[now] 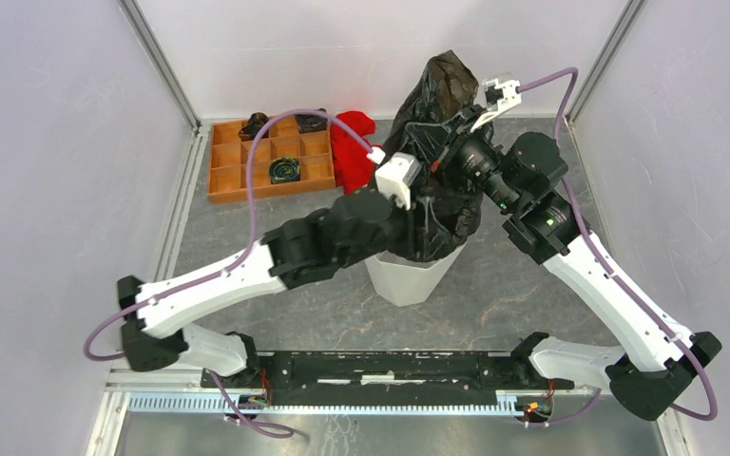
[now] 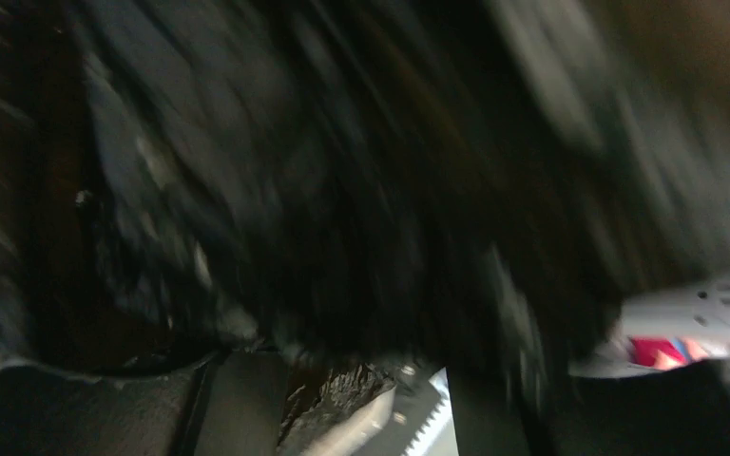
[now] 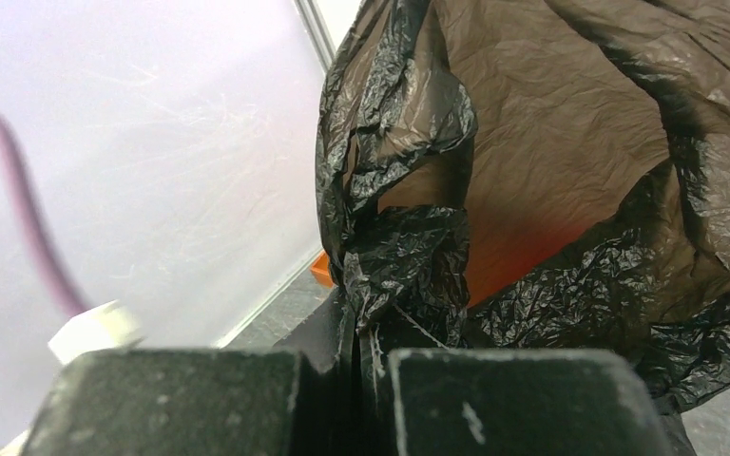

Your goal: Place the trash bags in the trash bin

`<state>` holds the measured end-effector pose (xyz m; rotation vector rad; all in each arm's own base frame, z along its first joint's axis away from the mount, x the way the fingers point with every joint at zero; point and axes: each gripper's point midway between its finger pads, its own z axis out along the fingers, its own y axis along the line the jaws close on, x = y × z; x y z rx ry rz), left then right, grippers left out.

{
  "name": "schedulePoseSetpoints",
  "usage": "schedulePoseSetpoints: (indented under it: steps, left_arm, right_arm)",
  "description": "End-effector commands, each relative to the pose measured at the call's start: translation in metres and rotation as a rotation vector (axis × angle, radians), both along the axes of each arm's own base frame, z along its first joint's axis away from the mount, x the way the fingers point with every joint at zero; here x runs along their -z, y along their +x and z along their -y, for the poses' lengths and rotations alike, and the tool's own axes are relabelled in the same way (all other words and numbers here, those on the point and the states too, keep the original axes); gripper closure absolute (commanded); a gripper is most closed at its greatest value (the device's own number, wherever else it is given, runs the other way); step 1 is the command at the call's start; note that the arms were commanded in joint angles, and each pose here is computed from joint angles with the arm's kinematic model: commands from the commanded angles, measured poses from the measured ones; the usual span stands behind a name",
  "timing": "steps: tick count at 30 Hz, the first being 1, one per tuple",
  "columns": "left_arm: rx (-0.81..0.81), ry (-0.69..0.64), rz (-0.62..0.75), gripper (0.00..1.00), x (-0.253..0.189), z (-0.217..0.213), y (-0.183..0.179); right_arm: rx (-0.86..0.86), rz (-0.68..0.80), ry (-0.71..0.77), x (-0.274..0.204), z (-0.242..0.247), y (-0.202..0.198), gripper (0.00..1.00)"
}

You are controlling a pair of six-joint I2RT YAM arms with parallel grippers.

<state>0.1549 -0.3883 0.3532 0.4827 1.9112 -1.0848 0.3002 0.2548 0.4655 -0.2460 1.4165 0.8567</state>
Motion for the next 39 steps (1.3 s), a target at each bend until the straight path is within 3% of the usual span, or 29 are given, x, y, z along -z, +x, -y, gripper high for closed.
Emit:
schedulePoseSetpoints:
  steps: [1, 8, 10, 15, 20, 23, 30, 34, 39]
  left_arm:
    - [-0.468, 0.296, -0.002, 0.38, 0.039, -0.058, 0.071]
    - [-0.421, 0.317, -0.033, 0.38, 0.069, -0.054, 0.063]
    - [-0.367, 0.313, -0.026, 0.32, 0.070, -0.054, 0.056]
    - [-0.097, 0.145, 0.040, 0.11, 0.026, -0.041, 0.019]
    - [-0.006, 0.054, 0.136, 0.02, -0.024, -0.064, -0.003]
    - [-0.068, 0.037, 0.168, 0.01, -0.044, -0.083, 0.001]
    - [-0.553, 0.014, 0.147, 0.06, -0.070, -0.176, 0.054]
    - [-0.604, 0.025, 0.112, 0.08, -0.069, -0.195, 0.084]
    - [-0.635, 0.036, 0.059, 0.12, -0.060, -0.202, 0.114]
  right_arm:
    - [-0.074, 0.062, 0.052, -0.022, -0.004, -0.015, 0.99]
    - [-0.082, 0.024, -0.013, 0.011, -0.006, -0.015, 0.99]
    - [-0.086, 0.023, -0.051, 0.022, -0.006, -0.015, 0.99]
    - [-0.105, 0.000, -0.158, 0.037, -0.005, -0.019, 0.99]
    - [-0.212, -0.010, -0.206, 0.038, -0.011, -0.038, 0.99]
    - [-0.284, -0.006, -0.213, 0.031, -0.014, -0.053, 1.00]
    - [-0.547, 0.036, -0.248, 0.028, -0.028, -0.100, 0.99]
    - [-0.741, 0.017, -0.261, 0.045, -0.039, -0.126, 0.99]
    - [-0.823, 0.059, -0.232, 0.041, -0.035, -0.149, 1.00]
